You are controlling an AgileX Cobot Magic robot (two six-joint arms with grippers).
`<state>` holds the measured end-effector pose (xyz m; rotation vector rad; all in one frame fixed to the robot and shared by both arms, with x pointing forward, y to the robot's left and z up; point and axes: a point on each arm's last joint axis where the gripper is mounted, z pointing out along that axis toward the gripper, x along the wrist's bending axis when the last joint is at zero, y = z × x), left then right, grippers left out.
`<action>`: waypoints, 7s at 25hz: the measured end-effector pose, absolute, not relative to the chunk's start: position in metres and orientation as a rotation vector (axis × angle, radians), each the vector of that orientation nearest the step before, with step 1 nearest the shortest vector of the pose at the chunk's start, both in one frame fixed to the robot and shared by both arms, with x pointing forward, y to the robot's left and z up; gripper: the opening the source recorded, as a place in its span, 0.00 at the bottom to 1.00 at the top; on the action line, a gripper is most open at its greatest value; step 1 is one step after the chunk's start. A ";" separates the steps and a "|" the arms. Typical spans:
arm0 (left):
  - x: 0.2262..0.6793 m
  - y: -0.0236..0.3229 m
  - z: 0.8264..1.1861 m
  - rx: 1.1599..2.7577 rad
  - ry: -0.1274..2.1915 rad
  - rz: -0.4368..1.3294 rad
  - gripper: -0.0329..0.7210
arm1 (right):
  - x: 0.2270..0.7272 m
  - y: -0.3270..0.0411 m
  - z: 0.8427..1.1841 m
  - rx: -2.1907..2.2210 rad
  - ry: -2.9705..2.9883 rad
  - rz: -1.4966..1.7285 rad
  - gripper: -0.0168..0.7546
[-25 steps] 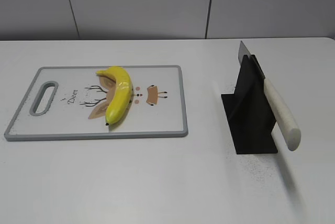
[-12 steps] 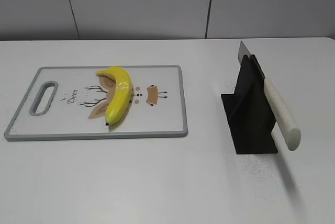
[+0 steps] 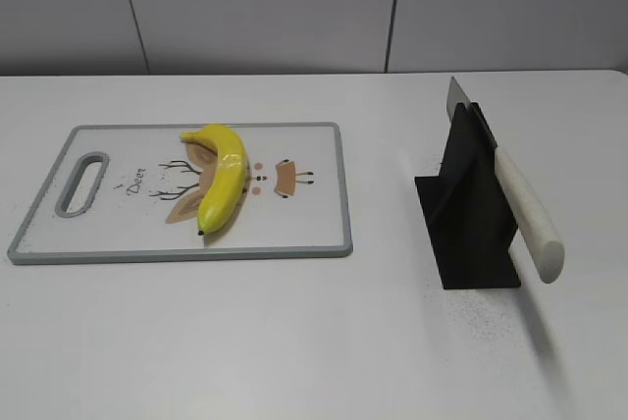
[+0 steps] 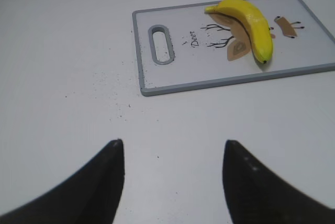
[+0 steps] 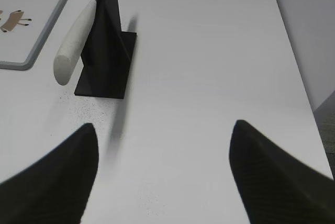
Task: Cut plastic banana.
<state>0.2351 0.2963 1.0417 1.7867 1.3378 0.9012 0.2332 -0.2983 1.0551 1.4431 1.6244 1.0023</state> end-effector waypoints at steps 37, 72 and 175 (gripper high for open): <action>0.236 0.301 1.042 1.708 1.440 0.900 0.82 | 0.387 -0.259 1.098 1.753 2.061 0.854 0.67; 0.236 0.301 1.042 1.707 1.442 0.903 0.82 | 0.523 -0.180 1.021 2.058 2.238 0.238 0.59; 0.566 0.199 1.095 2.576 0.063 0.685 0.81 | 0.636 -0.073 1.041 0.104 2.938 0.412 0.23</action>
